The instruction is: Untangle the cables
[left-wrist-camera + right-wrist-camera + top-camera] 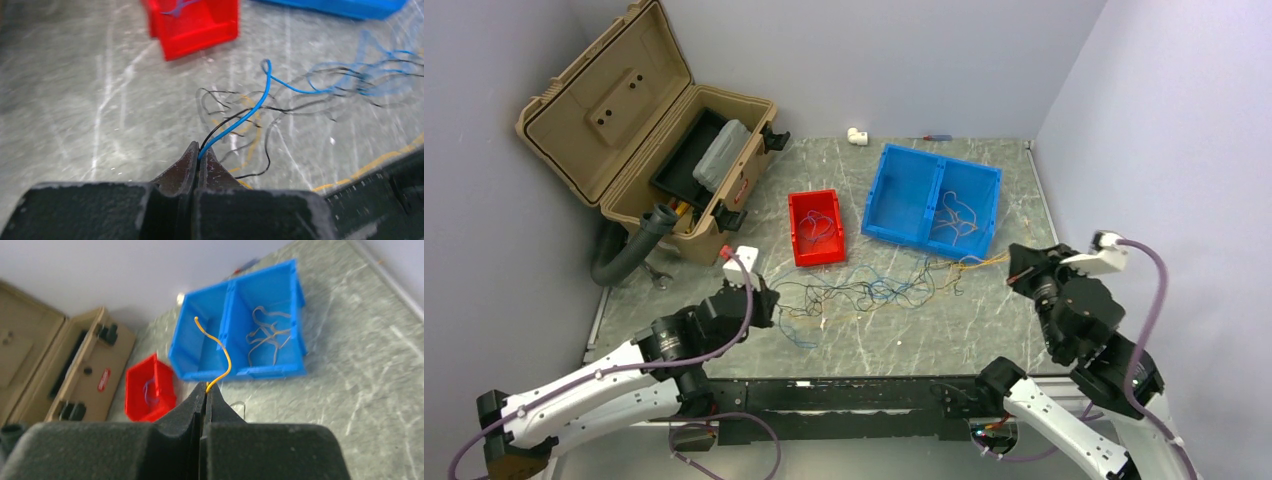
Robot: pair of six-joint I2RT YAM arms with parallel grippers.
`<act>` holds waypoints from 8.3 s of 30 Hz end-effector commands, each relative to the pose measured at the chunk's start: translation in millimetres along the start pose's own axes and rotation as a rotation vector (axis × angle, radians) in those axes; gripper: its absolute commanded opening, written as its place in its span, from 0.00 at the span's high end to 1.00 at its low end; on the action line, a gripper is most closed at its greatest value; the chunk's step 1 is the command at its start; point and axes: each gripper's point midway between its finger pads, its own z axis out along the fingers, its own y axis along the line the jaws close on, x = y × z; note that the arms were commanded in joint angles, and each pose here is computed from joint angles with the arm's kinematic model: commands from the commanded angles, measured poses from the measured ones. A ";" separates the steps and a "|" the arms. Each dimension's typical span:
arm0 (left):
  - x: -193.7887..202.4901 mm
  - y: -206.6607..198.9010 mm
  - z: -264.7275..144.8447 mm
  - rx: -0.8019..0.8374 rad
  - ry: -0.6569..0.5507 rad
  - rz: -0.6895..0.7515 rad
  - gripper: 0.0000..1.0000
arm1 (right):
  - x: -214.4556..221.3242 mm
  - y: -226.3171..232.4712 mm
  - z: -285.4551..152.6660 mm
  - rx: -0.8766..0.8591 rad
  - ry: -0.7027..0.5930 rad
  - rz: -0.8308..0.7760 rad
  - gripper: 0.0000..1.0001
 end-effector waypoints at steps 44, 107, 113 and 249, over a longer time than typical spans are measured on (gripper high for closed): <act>-29.8 -196.4 -35.3 0.957 0.083 0.399 1.00 | 180.4 171.3 -85.7 -1.429 0.644 -0.297 0.31; -63.3 -151.7 -13.1 0.693 -0.201 0.408 0.47 | 106.5 206.6 -61.2 -1.124 0.415 -0.285 1.00; -78.2 -147.6 -18.6 0.668 -0.249 0.462 0.51 | 108.0 208.0 -61.9 -1.133 0.420 -0.289 1.00; -39.4 -89.6 -29.7 0.529 -0.034 0.306 1.00 | 61.2 214.0 116.6 -0.527 0.256 -0.309 1.00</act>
